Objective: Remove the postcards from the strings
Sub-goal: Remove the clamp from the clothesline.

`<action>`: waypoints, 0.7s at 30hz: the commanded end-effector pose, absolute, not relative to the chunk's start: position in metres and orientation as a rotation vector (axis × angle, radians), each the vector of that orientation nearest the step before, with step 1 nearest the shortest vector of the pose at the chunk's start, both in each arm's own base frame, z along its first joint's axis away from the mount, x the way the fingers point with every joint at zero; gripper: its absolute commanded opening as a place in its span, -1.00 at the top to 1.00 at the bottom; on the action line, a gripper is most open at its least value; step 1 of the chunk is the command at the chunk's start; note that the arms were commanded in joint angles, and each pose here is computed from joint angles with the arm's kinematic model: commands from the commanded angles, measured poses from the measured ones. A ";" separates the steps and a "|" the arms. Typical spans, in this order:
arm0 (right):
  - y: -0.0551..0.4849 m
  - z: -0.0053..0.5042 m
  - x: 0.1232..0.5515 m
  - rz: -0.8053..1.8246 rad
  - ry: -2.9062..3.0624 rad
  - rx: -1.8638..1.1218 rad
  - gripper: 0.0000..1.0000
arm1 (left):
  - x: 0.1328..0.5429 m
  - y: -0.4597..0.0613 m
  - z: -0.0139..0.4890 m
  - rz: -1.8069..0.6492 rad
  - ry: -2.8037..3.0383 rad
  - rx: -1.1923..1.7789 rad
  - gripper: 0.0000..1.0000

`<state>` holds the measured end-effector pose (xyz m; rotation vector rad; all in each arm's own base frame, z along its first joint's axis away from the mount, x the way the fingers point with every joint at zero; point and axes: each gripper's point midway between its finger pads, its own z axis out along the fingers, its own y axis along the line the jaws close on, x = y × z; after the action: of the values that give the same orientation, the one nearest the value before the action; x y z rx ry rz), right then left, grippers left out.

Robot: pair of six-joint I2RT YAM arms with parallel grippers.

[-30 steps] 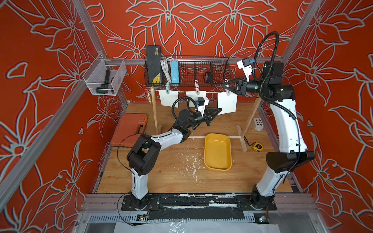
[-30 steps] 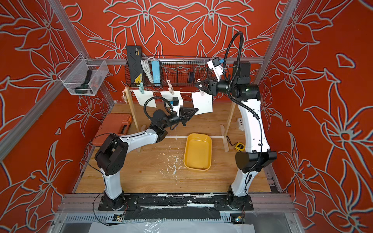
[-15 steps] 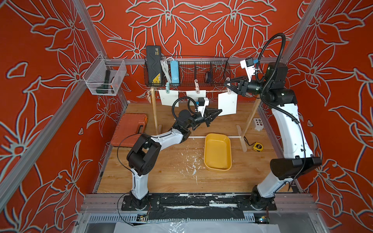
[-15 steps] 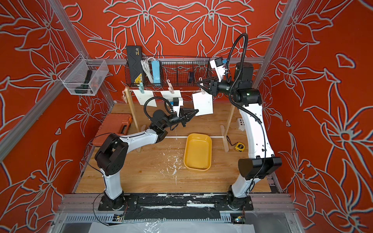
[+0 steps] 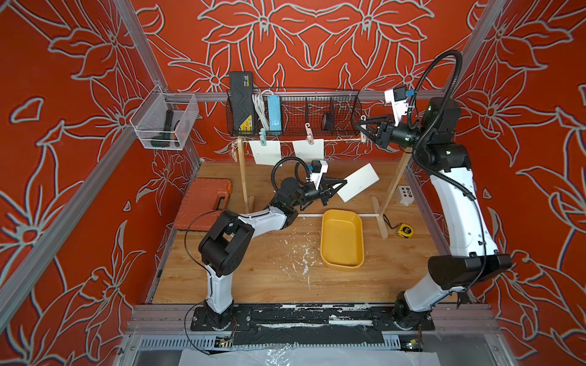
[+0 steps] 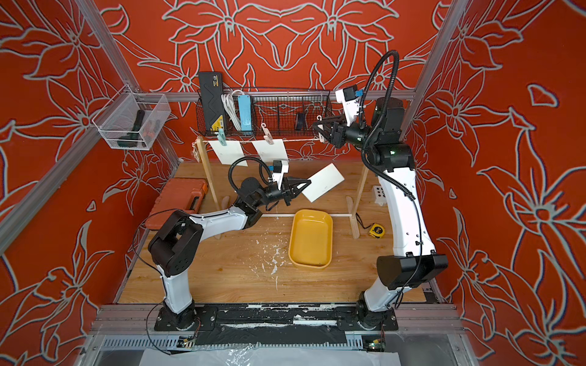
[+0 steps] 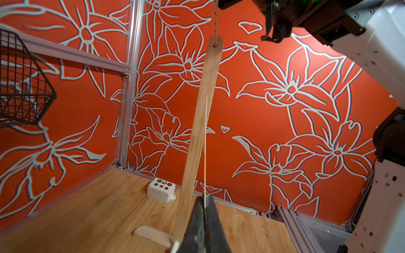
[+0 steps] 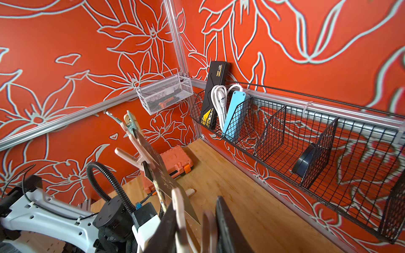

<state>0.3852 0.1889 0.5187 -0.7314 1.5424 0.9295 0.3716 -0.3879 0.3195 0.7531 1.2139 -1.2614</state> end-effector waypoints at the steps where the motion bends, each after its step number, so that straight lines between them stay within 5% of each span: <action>1: 0.187 0.537 0.375 0.881 1.478 -0.728 0.44 | 0.357 -0.381 0.340 -1.273 1.148 0.747 1.00; 21: 0.172 0.551 0.364 0.765 1.446 -0.653 0.47 | 0.335 -0.360 0.302 -1.252 1.271 0.713 1.00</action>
<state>0.3673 0.1717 0.5433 -0.6503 1.4871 0.7920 0.3431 -0.3632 0.2874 0.7057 1.3245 -1.2635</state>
